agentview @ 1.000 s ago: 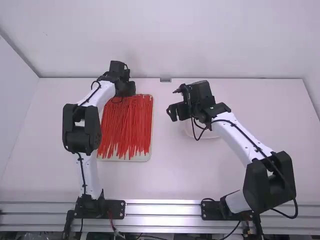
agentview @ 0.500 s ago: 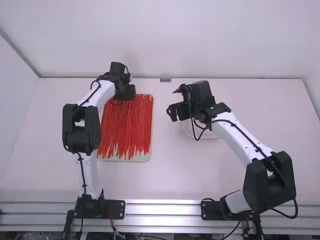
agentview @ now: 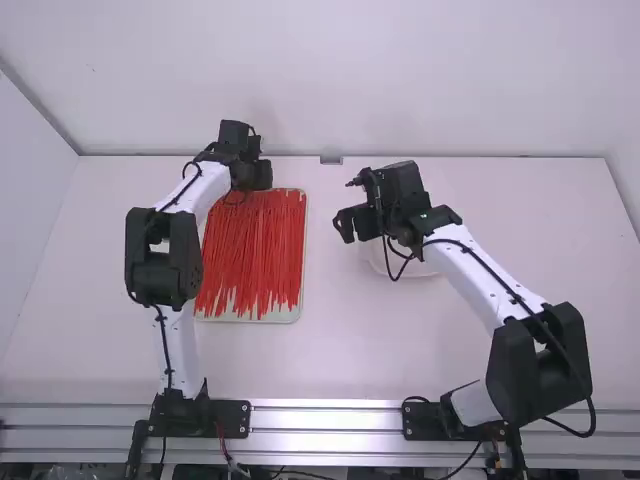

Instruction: Fasten the cable tie

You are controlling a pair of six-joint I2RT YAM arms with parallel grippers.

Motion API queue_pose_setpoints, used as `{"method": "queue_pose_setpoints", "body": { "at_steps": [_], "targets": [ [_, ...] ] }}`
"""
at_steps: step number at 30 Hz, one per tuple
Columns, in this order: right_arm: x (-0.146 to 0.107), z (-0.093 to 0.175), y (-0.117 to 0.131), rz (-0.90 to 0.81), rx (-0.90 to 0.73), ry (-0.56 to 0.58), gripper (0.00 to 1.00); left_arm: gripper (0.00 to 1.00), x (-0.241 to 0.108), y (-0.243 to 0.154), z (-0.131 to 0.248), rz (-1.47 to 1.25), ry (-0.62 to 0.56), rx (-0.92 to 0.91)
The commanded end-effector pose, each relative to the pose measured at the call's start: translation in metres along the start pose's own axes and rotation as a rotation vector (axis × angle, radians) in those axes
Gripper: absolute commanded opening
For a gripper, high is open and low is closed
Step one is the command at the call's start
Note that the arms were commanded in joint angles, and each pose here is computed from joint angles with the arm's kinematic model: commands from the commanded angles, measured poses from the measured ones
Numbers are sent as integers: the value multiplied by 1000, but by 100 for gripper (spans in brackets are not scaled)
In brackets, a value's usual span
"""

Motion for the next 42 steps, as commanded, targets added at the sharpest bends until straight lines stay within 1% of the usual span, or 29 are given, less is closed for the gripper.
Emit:
{"method": "queue_pose_setpoints", "body": {
  "at_steps": [1,2,5,9,11,15,24,28,36,42],
  "targets": [
    [9,2,1,5,2,-14,98,27,-23,8,-16,10,54,40],
    [9,2,1,5,2,-15,98,29,-27,9,-18,10,56,46],
    [9,2,1,5,2,-15,99,30,-35,11,-23,9,61,50],
    [9,2,1,6,2,-16,99,29,-44,18,-28,24,66,63],
    [9,2,1,5,2,-16,99,25,-49,19,-32,23,66,63],
    [9,2,1,5,2,-15,99,24,-54,18,-36,18,63,62],
    [8,2,1,3,2,-9,98,23,-63,21,-50,15,68,52],
    [7,2,1,3,1,-6,99,23,-61,13,-54,14,55,3],
    [5,2,0,0,0,3,98,23,-56,13,-54,12,35,1],
    [6,2,1,1,0,0,99,20,-56,8,-55,2,34,-32]
  ]
}}
Point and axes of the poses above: each hand's point on the last joint's axis, 136 mm out from that joint toward the fingers, its own z axis back along the fingers, its own y axis along the line the jaws close on, x = y × z, the point moved 1 cm from there along z, back along the fingers, and after that the axes turned 3 degrees about -z, right-handed, at the moved point
